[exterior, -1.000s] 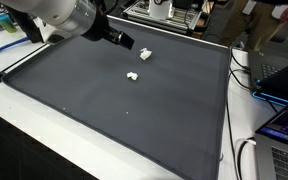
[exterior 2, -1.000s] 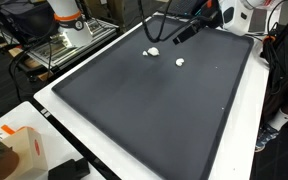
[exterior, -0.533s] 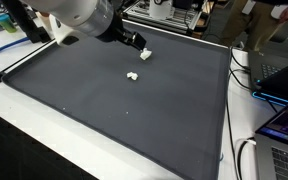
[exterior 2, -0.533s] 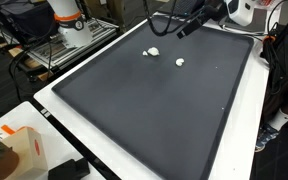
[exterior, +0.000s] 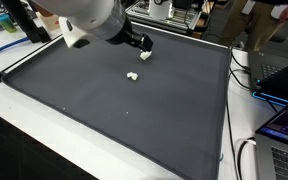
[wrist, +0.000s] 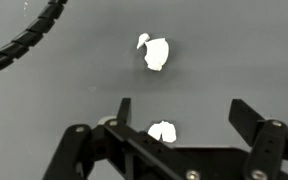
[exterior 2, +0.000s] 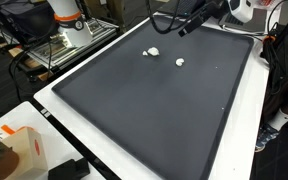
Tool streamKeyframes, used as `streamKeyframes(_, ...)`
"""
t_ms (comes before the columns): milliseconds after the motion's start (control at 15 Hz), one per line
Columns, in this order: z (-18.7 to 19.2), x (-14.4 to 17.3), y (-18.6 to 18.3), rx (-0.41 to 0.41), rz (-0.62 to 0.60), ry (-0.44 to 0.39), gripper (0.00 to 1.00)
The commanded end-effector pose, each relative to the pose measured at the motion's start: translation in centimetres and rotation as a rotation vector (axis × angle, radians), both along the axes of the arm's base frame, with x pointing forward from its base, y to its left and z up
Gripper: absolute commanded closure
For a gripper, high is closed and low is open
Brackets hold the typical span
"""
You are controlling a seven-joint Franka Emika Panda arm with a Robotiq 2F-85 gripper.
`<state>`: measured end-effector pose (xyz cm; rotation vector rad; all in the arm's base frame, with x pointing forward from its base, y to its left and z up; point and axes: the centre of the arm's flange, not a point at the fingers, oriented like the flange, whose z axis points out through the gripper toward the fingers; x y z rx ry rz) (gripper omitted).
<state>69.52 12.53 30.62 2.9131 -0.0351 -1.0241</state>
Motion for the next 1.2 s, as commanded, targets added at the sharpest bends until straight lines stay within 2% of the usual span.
streamKeyframes(0,-0.6,1.3,0.6,-0.043,0.013,0.018,0.0)
streamKeyframes(600,-3.4,1.7,2.0,-0.085,0.056,0.05,0.0)
streamKeyframes(1133,-5.5,2.6,1.9,-0.066,0.06,0.048,0.0)
